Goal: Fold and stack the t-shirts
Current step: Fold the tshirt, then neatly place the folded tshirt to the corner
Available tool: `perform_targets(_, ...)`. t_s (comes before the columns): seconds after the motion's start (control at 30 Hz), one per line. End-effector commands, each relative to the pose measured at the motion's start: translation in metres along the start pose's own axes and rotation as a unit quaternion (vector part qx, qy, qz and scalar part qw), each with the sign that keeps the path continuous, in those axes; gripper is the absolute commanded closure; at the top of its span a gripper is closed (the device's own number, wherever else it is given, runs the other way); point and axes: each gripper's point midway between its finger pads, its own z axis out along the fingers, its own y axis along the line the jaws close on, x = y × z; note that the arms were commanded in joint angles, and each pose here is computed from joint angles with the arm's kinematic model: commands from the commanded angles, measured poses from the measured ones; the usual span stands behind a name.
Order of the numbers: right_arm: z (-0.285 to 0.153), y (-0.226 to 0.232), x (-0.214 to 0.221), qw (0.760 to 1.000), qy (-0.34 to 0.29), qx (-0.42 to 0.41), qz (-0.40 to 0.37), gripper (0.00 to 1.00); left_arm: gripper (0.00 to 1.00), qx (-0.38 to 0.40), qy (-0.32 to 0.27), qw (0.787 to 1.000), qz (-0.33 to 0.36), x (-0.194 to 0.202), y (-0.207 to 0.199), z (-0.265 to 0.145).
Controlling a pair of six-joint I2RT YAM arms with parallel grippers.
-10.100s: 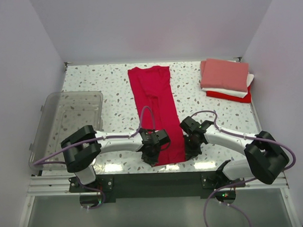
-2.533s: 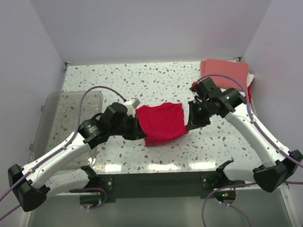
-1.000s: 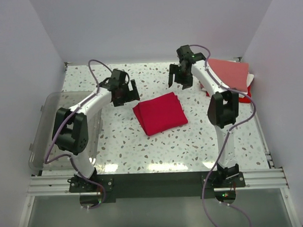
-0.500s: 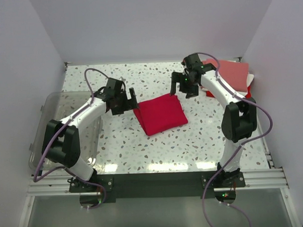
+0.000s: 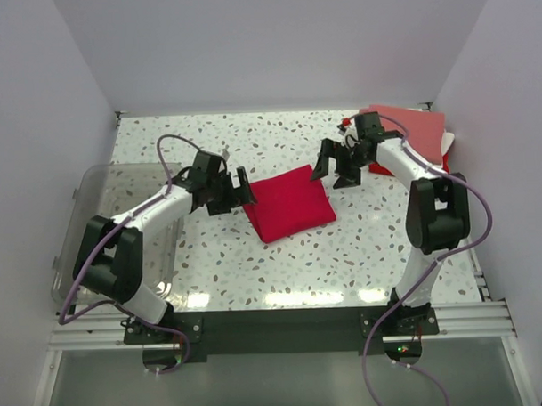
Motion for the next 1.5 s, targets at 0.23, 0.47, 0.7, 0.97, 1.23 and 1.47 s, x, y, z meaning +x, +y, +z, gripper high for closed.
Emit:
perform_targets(0.23,0.012,-0.015,-0.008,0.997,-0.002,-0.064,-0.054,0.01,0.02,0.058,0.004,0.998,-0.03,0.013,-0.021,0.035)
perform_targets(0.47,0.034,-0.027,-0.011,0.997,-0.01,-0.069,-0.046,0.01,0.03,0.026,0.022,0.999,-0.033,0.021,-0.006,0.052)
perform_targets(0.7,0.048,-0.034,-0.007,0.997,-0.012,-0.074,-0.034,0.02,0.04,0.037,0.035,0.998,-0.038,0.031,-0.007,0.065)
perform_targets(0.97,0.06,-0.028,0.019,0.996,0.005,-0.076,-0.047,0.02,0.14,0.044,0.057,0.997,-0.04,0.048,-0.014,0.076)
perform_targets(1.23,0.078,0.001,0.058,0.993,0.041,-0.084,-0.072,0.03,0.33,0.034,0.075,0.996,-0.033,0.062,-0.013,0.085)
perform_targets(1.47,0.087,0.02,0.073,0.992,0.042,-0.088,-0.079,0.04,0.48,0.023,0.087,0.996,-0.026,0.073,-0.011,0.092)
